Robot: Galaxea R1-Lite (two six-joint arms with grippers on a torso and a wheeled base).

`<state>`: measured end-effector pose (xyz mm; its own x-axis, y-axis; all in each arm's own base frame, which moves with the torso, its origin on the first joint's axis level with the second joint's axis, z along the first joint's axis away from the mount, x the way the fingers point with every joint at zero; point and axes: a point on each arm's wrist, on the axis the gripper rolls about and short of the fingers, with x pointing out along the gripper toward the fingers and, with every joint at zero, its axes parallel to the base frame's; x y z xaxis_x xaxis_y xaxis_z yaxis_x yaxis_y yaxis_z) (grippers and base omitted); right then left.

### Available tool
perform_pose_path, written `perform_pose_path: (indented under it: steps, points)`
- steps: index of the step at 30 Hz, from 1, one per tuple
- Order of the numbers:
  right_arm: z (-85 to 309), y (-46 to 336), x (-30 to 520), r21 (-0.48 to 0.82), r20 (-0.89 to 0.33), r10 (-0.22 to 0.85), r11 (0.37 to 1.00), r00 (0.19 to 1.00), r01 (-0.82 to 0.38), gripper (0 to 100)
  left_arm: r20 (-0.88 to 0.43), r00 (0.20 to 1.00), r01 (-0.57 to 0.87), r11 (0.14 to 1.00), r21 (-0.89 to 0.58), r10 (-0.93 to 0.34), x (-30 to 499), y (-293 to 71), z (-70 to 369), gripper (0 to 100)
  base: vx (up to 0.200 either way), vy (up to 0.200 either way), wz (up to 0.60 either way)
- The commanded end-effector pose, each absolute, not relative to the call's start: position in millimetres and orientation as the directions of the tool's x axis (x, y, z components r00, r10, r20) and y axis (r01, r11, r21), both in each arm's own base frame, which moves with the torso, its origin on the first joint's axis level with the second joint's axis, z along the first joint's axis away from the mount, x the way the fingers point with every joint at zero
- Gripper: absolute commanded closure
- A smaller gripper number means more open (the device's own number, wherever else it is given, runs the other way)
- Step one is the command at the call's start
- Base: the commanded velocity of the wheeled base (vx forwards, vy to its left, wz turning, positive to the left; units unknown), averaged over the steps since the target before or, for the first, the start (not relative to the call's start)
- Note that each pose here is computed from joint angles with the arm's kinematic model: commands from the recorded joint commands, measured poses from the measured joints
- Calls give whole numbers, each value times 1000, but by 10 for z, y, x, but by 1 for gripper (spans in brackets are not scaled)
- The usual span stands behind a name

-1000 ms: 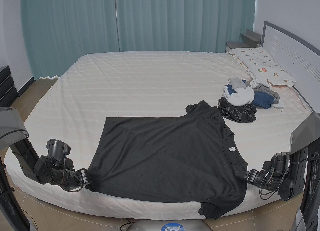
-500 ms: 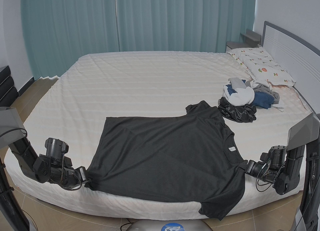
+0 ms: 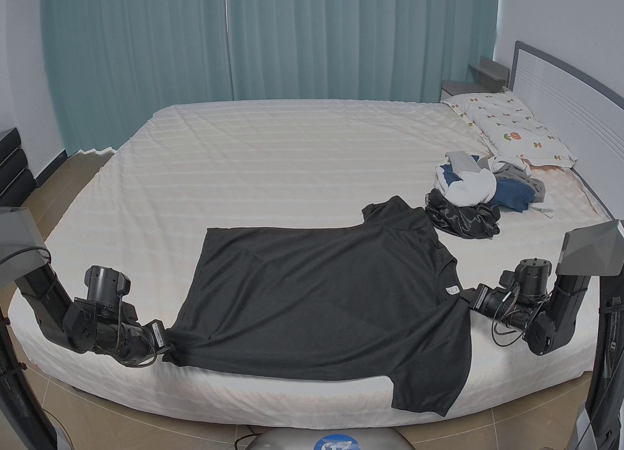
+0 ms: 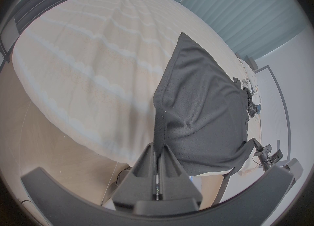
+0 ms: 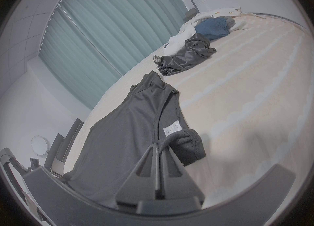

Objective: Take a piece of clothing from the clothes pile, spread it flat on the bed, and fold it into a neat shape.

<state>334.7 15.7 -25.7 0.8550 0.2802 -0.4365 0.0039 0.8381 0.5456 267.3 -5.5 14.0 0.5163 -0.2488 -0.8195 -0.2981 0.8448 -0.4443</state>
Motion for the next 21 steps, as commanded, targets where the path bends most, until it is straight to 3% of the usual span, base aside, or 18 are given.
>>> perform_pose_path:
  steps: [1, 2, 3, 12, 21]
  points:
    - [-231, 181, 3501, 546, -416, 287, 837, 863, -15, 100, -820, 518, -308, 841, -445, -244, 2694, -23, 129, 100, 0, 0, 0]
    - [-244, 187, 3526, 546, -415, 287, 838, 864, -16, 100, -820, 518, -308, 841, -445, -244, 2694, -23, 129, 100, 0, 0, 0]
    - [-259, 194, 3545, 547, -413, 290, 837, 863, -19, 0, -819, 520, -307, 841, -446, -244, 2695, -23, 129, 100, 0, 0, 0]
    - [-283, 26, 3291, 551, -473, 265, 833, 840, 47, 0, -824, 512, -316, 839, -444, -243, 2717, -7, 90, 100, 0, 0, 0]
    - [-212, -26, 2749, 608, -524, 377, 793, 764, 26, 0, -821, 517, -318, 837, -446, -242, 2720, 6, 101, 100, 0, 0, 0]
